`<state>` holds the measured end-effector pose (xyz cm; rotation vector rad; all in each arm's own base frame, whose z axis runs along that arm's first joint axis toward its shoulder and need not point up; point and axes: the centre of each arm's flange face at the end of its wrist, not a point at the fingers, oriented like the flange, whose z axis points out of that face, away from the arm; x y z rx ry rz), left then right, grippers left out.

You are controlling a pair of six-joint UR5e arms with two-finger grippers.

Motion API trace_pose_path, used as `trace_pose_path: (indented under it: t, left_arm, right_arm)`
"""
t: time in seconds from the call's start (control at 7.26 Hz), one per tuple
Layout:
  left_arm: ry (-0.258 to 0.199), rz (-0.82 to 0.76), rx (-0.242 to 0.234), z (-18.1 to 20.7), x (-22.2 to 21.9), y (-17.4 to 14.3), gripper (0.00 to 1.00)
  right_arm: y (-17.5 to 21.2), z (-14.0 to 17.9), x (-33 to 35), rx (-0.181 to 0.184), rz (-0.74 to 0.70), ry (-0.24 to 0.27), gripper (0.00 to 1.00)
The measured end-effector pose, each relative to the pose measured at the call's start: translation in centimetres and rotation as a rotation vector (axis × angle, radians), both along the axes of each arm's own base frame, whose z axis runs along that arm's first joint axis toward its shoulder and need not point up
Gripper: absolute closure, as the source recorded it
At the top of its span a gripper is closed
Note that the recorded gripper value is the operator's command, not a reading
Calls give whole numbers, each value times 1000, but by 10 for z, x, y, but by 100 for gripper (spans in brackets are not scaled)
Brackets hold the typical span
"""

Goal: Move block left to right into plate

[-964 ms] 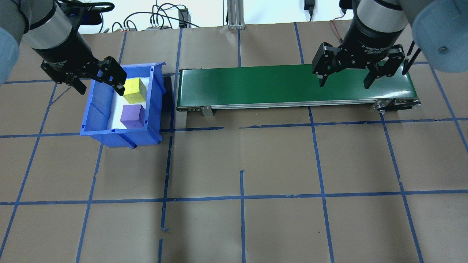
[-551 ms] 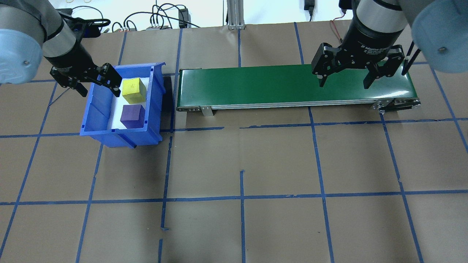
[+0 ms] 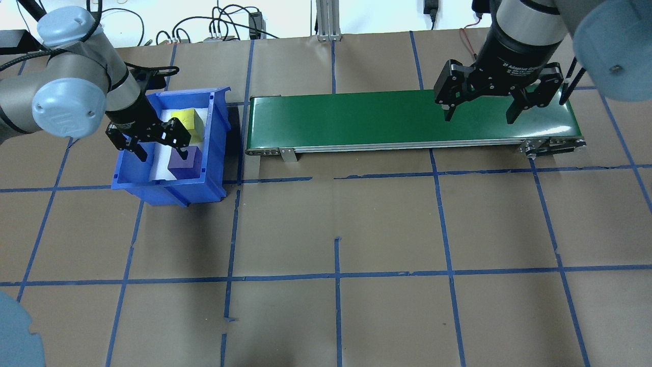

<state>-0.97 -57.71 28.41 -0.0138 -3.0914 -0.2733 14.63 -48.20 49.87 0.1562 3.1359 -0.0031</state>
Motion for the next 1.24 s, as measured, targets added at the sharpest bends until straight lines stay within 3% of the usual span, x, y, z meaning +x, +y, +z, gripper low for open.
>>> trace_pose_path:
  t: [0.28, 0.83, 1.1, 1.24]
  left_arm:
    - [8, 1, 30, -19, 0, -1, 0]
    - [-8, 0, -40, -40, 5, -21, 2]
    - [-6, 1, -38, -49, 5, -24, 15]
    - [4, 3, -36, -52, 4, -25, 31]
  right_arm:
    - [0, 0, 0, 0, 0, 0, 0]
    - [0, 0, 0, 0, 0, 0, 0]
    - [0, 0, 0, 0, 0, 0, 0]
    - [0, 0, 0, 0, 0, 0, 0]
